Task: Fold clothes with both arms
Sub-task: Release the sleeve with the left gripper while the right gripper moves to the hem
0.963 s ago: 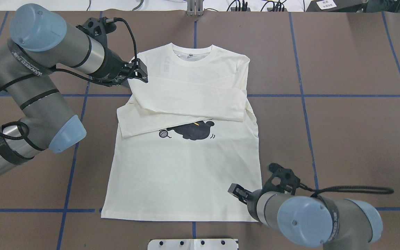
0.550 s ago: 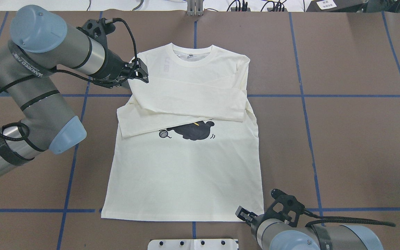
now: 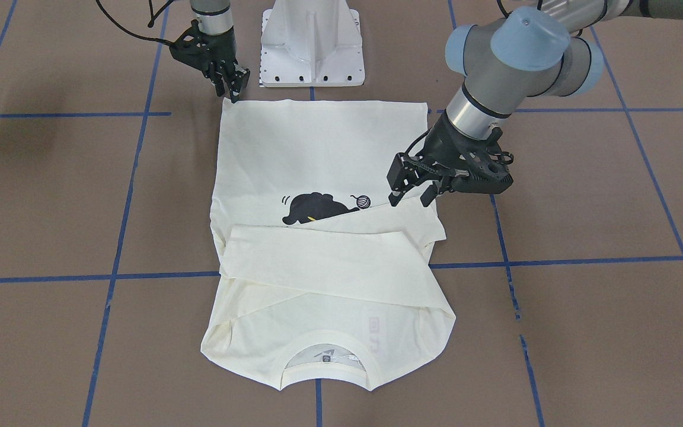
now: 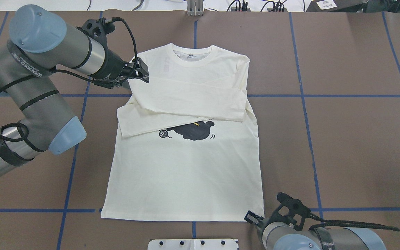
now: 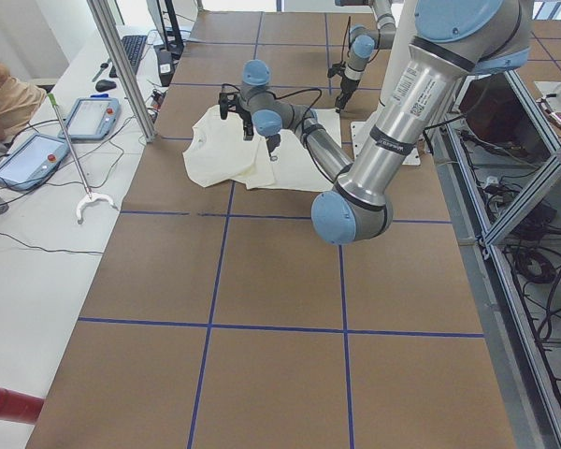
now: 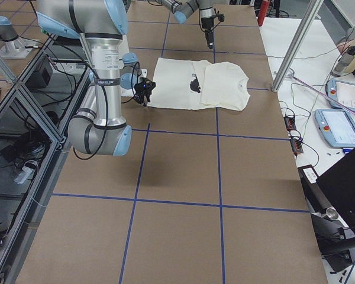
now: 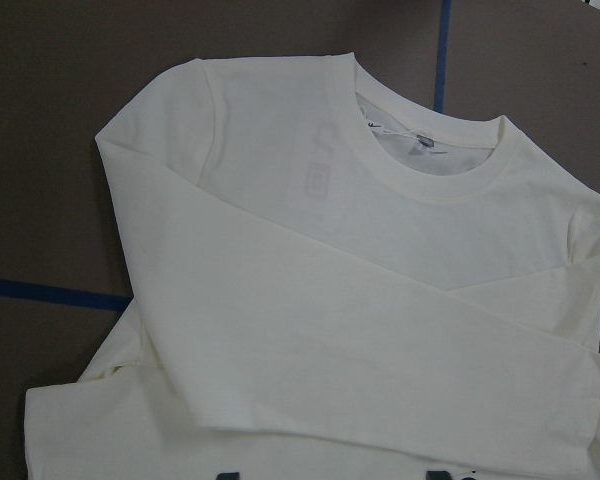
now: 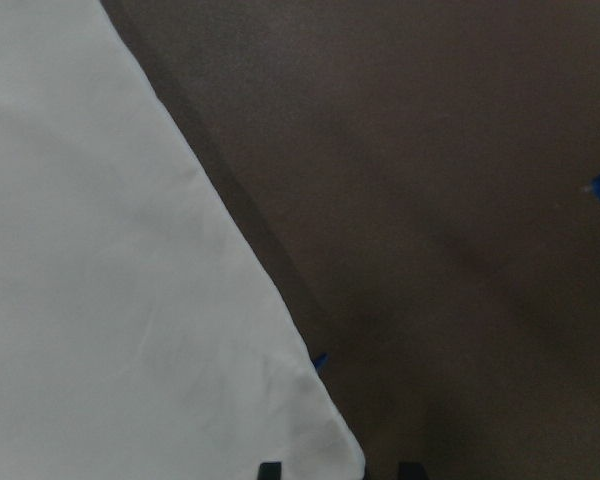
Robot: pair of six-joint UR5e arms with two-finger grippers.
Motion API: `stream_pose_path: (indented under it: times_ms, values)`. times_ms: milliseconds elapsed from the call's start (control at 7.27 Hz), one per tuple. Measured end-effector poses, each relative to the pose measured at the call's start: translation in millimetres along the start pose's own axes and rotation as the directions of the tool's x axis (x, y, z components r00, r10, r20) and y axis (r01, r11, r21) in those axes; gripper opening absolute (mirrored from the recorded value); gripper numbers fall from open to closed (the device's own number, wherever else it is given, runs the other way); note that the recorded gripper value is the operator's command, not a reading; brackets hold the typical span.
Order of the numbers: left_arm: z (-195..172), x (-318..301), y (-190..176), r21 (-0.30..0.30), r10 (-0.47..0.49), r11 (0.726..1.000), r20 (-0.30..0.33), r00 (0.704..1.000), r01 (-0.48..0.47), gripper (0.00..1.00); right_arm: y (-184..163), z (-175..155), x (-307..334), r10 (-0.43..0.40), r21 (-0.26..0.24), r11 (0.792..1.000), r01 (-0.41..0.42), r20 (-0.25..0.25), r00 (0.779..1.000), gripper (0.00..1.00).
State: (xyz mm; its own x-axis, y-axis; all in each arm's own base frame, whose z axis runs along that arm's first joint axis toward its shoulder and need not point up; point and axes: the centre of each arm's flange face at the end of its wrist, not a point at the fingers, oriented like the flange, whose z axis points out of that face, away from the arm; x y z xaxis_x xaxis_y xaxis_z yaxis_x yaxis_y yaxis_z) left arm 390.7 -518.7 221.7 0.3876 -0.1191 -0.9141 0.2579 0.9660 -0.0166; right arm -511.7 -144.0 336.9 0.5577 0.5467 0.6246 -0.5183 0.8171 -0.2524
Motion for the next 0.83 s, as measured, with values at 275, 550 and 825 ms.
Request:
stream_pose_path:
  times_ms: [275,550,825]
  values:
    - [0,-1,0,0.001,-0.001,1.0,0.002,1.0,0.001,0.69,-1,4,3,-0.004,0.015,1.0,0.004,-0.008,1.0,0.0]
    - [-3,-1,1,0.005,-0.008,1.0,0.0,1.0,0.008,0.69,0,3,0,-0.004,0.014,1.0,0.004,-0.004,1.0,0.0]
    - [-5,-13,41,0.015,-0.032,0.999,0.011,0.999,0.032,0.69,-2,-7,-6,0.002,0.0,1.0,-0.002,0.015,1.0,0.0]
